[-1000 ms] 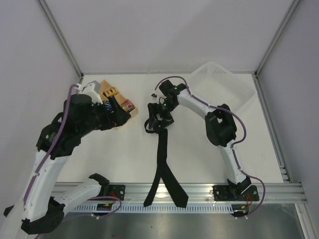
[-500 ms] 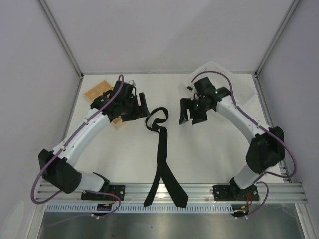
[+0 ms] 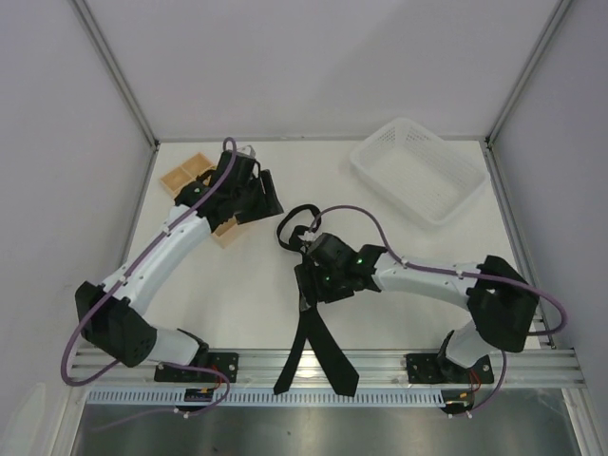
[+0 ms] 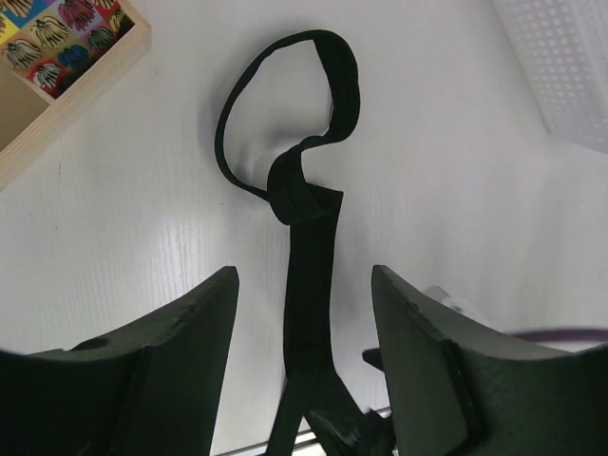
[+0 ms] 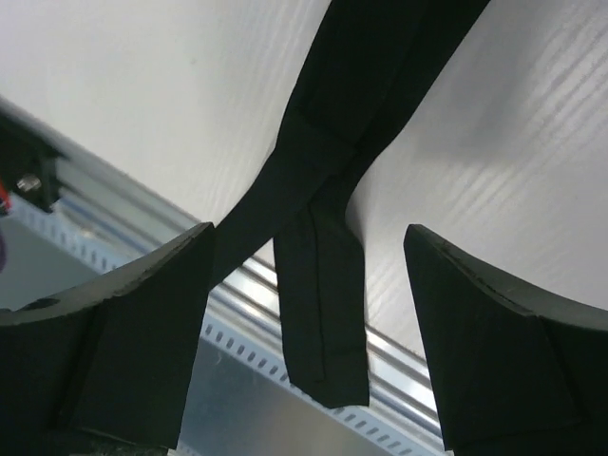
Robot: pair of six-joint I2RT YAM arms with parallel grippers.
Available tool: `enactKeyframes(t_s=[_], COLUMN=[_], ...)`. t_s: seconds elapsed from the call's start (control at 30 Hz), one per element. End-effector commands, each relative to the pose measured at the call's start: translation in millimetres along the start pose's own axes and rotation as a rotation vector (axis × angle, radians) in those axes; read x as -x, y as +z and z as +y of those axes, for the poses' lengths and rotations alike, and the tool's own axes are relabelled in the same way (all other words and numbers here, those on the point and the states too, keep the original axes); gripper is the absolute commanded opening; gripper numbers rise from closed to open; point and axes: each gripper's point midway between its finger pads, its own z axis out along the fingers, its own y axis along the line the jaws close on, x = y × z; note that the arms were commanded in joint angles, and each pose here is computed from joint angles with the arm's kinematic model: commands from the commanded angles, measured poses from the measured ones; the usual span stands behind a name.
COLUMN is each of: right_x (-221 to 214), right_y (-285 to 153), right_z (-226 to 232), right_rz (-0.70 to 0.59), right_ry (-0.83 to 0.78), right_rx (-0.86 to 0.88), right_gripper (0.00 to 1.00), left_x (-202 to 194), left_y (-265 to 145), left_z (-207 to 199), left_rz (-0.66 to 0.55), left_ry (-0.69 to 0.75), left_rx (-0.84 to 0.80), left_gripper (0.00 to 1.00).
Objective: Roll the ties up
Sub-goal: Flatten the tie
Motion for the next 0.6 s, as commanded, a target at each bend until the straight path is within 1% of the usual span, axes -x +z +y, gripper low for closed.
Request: enactKeyframes(t_s=[0.0, 0.07, 0.1, 0.13, 0.17, 0.2, 0.23, 0.3, 0.33, 0.37, 0.43, 0.5, 0.57], right_x=[22.7, 23.6, 26.0, 19.5, 23.4, 21.5, 16.8, 12.3, 3.9, 2.4, -3.6, -8.8, -11.8], right_y=[23.4, 27.9, 30.1, 36.0, 37.3, 41.7, 48.8, 56.1, 62.0, 62.7, 64.8, 66.3, 65.5], right_z=[-2.9, -4.5, -8.8, -18.2, -15.1, -13.2, -15.6, -6.4, -12.9, -10.2, -12.1, -10.9, -10.5], right_rz=[-0.103, -0.103, -0.117, -0.087, -0.103, -0.092, -0.072, -0.057, -0.026, -0.026, -0.009, 0.011, 0.022], right_ry=[0.037, 0.031, 0.026, 0.025, 0.028, 0.025, 0.025, 0.013, 0.009, 0.003, 0.008, 0.008, 0.002], right_rx=[-0.129, -0.190, -0.231, -0.291, -0.311, -0.314, -0.335, -0.333, -0.374, -0.382, -0.402, -0.398, -0.396], right_gripper=[0.86, 0.86, 0.84, 0.79, 0.76, 0.72, 0.65, 0.61, 0.60, 0.59, 0.51, 0.48, 0.39], left_x=[7.8, 5.3, 1.6, 0.5, -2.4, -4.1, -5.5, -8.4, -8.5, -9.5, -10.9, -12.8, -13.1], left_y=[-32.8, -41.2, -48.4, -53.4, -57.5, -65.1, -67.3, -73.4, -78.4, -80.5, -84.1, -85.9, -88.5], left_z=[1.8, 5.9, 8.9, 10.7, 13.2, 15.3, 17.0, 18.7, 18.4, 19.6, 20.4, 20.2, 19.3], left_rz=[-0.076, -0.081, -0.083, -0.088, -0.087, -0.102, -0.106, -0.115, -0.126, -0.128, -0.131, -0.129, -0.138], left_ry=[-0.029, -0.030, -0.028, -0.027, -0.029, -0.030, -0.033, -0.032, -0.031, -0.030, -0.024, -0.014, -0.011], left_rx=[-0.021, -0.014, -0.014, -0.015, -0.012, -0.019, -0.019, -0.029, -0.041, -0.040, -0.046, -0.055, -0.069], left_gripper=[0.65, 0.65, 0.65, 0.65, 0.65, 0.66, 0.66, 0.66, 0.66, 0.66, 0.66, 0.66, 0.66])
